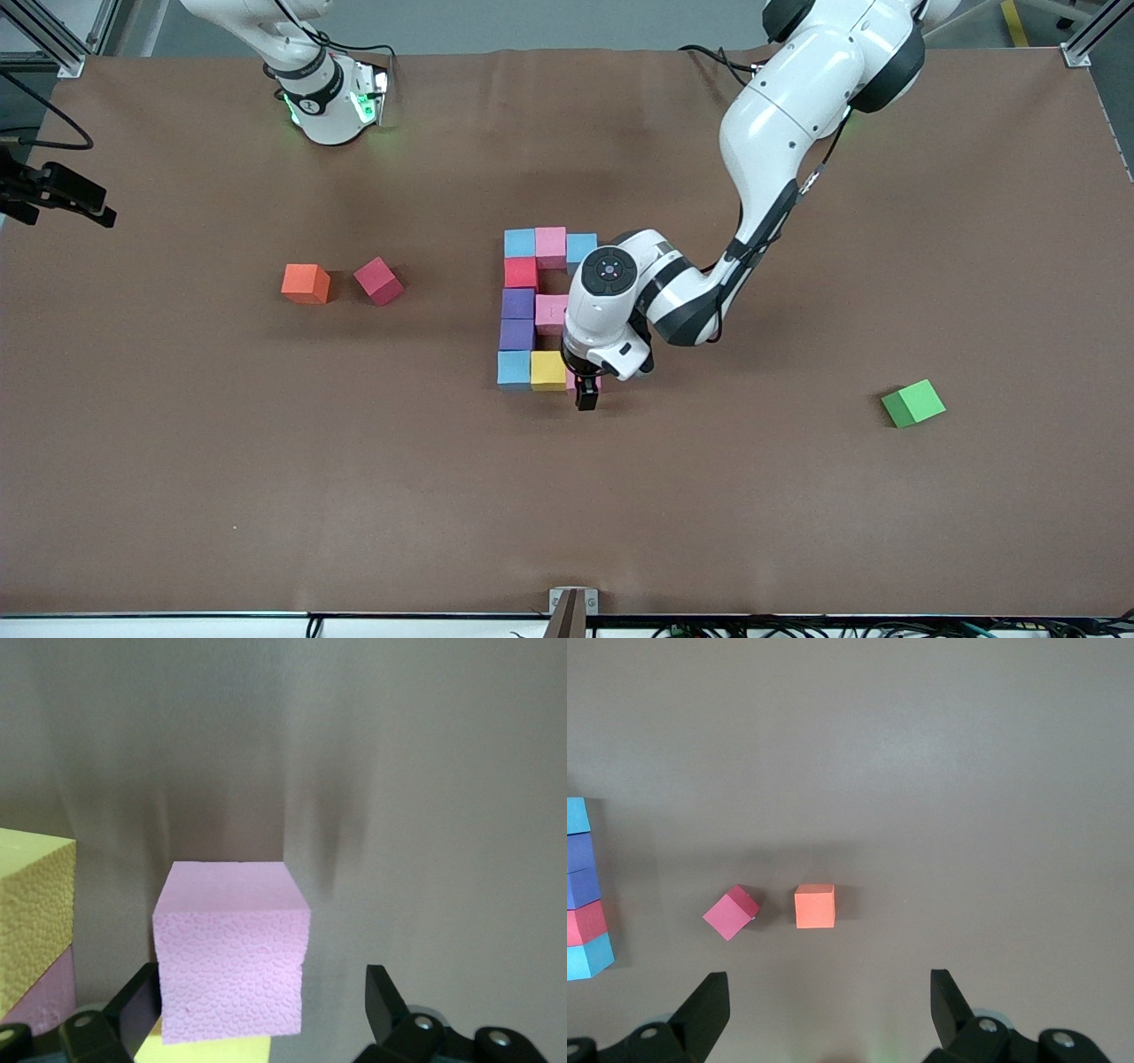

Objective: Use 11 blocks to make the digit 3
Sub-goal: 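Lower the pink cube into the group and open the left gripper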

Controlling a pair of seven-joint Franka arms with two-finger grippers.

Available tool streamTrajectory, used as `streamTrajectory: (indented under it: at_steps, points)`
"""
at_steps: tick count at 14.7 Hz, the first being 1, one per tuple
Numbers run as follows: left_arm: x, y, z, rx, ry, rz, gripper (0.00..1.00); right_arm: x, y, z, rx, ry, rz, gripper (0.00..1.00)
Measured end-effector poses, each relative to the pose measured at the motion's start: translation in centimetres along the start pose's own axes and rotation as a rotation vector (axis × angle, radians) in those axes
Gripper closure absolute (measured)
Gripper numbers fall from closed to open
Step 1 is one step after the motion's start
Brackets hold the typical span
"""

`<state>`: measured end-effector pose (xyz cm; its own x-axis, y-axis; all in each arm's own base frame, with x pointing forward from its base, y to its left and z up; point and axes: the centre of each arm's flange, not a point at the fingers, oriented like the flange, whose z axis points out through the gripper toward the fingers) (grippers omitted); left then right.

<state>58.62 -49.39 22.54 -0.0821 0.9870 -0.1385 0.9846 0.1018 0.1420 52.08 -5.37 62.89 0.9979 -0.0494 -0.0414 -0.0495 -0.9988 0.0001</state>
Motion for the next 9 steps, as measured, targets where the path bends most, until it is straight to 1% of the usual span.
streamTrajectory:
  at_steps: [2, 5, 7, 9]
  points:
    - [0.0, 0.3, -1.6, 0.007, 0.017, 0.001, 0.00, -0.2, 0.0, -0.3, 0.000, 0.007, -0.001, 0.00]
    - [0.4, 0.9, -4.4, 0.030, 0.037, 0.053, 0.00, -0.2, 0.0, -0.5, 0.000, 0.017, -0.001, 0.00]
    - [1.8, 2.2, -6.8, 0.050, 0.035, 0.099, 0.00, -0.2, 0.0, -0.5, 0.000, 0.018, -0.002, 0.00]
    - [4.3, 4.6, -9.6, 0.052, 0.038, 0.149, 0.00, -0.3, -0.1, -0.6, 0.000, 0.019, -0.003, 0.00]
